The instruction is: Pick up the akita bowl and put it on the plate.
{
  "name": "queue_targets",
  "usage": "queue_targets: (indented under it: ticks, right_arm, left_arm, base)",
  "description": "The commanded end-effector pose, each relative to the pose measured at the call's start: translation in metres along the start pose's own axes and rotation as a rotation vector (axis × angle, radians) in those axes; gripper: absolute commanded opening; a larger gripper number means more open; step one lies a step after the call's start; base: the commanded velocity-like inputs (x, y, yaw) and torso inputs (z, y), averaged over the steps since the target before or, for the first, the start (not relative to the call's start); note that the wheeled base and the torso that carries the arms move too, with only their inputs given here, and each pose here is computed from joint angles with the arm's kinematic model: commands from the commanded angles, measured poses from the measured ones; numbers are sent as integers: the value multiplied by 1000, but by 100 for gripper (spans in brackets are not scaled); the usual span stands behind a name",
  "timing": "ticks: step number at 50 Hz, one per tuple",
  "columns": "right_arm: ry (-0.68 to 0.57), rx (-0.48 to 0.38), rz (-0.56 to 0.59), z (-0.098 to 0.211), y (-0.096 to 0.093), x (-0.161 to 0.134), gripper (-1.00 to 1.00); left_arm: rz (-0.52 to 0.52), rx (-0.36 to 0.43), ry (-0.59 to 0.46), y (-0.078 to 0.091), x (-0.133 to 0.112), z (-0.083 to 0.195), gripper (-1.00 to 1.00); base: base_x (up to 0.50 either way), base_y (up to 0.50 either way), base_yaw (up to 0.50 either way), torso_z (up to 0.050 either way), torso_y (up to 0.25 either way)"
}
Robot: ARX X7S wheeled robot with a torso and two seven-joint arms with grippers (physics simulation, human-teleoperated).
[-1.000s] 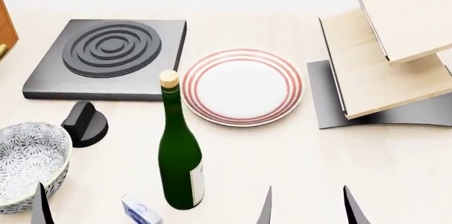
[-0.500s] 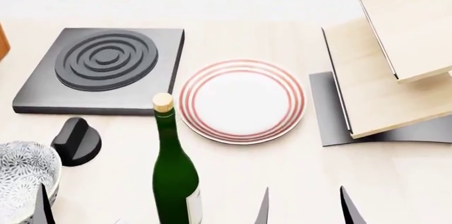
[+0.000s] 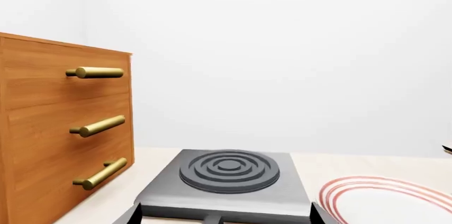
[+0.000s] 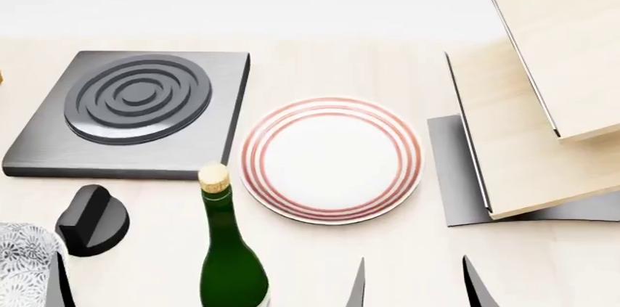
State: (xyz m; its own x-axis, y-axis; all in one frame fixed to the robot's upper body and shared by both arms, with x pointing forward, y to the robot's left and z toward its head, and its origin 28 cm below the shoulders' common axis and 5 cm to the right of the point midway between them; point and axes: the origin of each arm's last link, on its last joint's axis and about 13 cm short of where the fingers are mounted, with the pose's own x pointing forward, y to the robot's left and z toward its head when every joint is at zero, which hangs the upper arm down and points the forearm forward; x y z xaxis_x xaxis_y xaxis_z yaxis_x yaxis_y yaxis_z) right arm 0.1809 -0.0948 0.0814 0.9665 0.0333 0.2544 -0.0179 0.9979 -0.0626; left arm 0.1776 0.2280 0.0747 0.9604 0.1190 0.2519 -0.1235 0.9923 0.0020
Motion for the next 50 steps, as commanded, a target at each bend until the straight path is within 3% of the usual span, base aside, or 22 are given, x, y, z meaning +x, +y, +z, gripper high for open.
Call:
queue_targets:
  ticks: [1,50]
  right_arm:
    - [0,0,3,0,0,0,100]
    - [3,-3,8,-1,1,2,100]
  left_arm:
    - [0,0,1,0,0,0,100]
    - [0,4,2,-1,1,0,100]
  base:
    - [148,0,0,0,0]
    - [143,0,0,0,0]
